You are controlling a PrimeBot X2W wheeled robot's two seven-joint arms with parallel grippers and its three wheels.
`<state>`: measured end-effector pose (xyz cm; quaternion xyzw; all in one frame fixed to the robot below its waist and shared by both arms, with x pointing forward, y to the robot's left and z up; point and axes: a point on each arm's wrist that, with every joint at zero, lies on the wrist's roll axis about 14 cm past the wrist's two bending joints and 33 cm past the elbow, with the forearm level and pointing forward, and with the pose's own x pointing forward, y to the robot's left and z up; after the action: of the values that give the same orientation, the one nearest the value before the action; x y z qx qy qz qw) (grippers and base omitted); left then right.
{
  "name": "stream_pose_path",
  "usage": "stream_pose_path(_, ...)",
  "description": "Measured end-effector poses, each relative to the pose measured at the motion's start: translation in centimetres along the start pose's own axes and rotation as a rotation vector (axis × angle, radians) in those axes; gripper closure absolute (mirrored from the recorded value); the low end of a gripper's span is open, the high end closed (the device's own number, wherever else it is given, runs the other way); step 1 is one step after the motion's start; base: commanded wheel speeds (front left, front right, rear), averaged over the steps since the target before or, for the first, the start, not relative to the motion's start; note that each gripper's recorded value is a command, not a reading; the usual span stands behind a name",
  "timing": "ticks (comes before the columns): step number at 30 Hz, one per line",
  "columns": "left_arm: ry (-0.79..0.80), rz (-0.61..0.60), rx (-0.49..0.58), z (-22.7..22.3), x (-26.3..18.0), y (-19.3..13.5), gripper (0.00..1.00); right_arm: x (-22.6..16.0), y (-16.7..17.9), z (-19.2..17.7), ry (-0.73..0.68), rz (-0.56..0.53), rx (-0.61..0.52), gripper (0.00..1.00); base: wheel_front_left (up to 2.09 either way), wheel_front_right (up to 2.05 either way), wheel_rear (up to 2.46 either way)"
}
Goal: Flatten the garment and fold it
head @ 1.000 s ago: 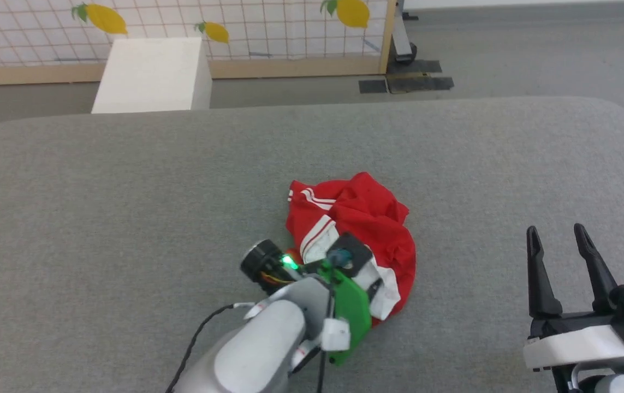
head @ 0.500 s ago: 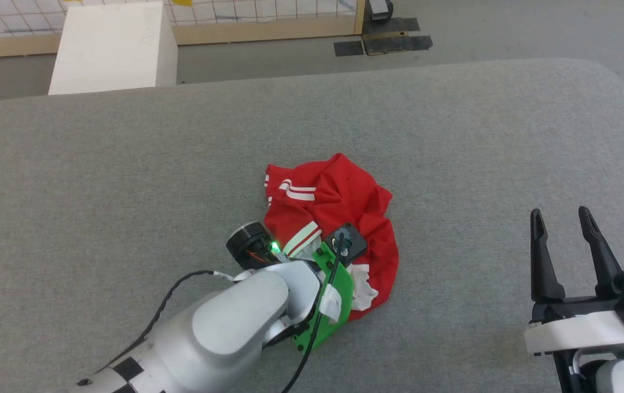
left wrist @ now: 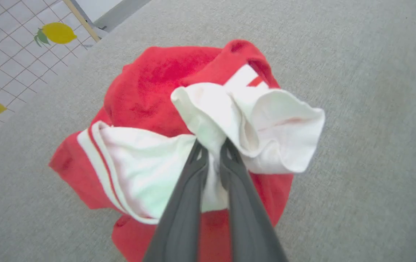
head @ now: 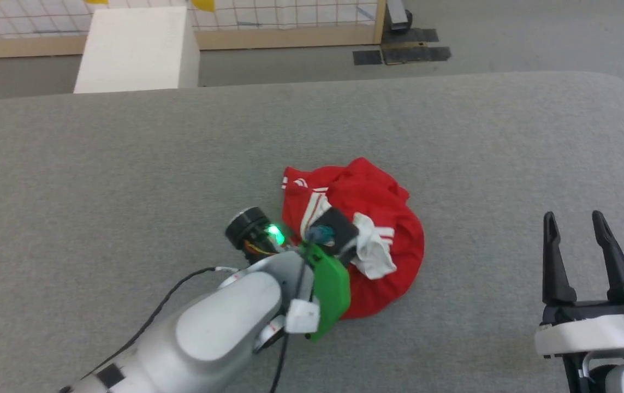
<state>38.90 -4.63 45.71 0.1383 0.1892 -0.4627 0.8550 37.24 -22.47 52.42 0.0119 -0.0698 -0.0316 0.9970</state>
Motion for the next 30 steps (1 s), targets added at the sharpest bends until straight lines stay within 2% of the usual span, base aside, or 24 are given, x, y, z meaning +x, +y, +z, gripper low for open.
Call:
stream_pose_path(3,-0.075,0.136,-0.057,0.0,-2.2,2.7,1.00,0.3,0.8,0.1,-0.005,0.025,0.006,0.00,0.00,0.00,0.00)
stream_pose_path(8,-0.111,0.435,-0.191,-3.6,-7.8,8.9,1.00,1.0,2.4,0.3,-0.017,0.069,0.016,0.00,0.00,0.00,0.00)
stream_pose_path(11,-0.071,0.584,-0.263,-7.1,-11.2,11.3,1.00,1.3,3.0,0.2,-0.017,0.088,0.019,0.00,0.00,0.00,0.00)
stream_pose_path(12,0.011,0.699,-0.327,-11.7,-14.0,12.6,1.00,1.4,3.3,-0.1,-0.008,0.097,0.016,0.00,0.00,0.00,0.00)
stream_pose_path(18,0.136,0.825,-0.463,-18.0,-17.3,12.9,1.00,1.4,3.2,-0.7,0.009,0.095,0.007,0.00,0.00,0.00,0.00)
stream_pose_path(19,0.144,0.832,-0.474,-18.5,-17.6,12.9,0.92,1.4,3.2,-0.8,0.011,0.094,0.006,0.00,0.00,0.00,0.00)
stream_pose_path(20,0.150,0.833,-0.481,-18.8,-17.7,12.8,0.57,1.4,3.1,-0.8,0.011,0.093,0.006,0.00,0.00,0.00,0.00)
stream_pose_path(21,0.142,0.836,-0.480,-18.9,-17.8,12.8,0.00,1.4,3.1,-0.7,0.009,0.093,0.006,0.00,0.00,0.00,0.00)
stream_pose_path(26,0.027,0.893,-0.423,-17.2,-18.8,13.4,0.00,1.3,3.6,-0.1,-0.008,0.109,0.000,0.00,0.00,0.00,0.00)
stream_pose_path(30,-0.108,0.943,-0.340,-13.2,-19.8,14.2,0.00,1.4,4.4,0.9,-0.037,0.134,-0.012,0.00,0.00,0.00,0.00)
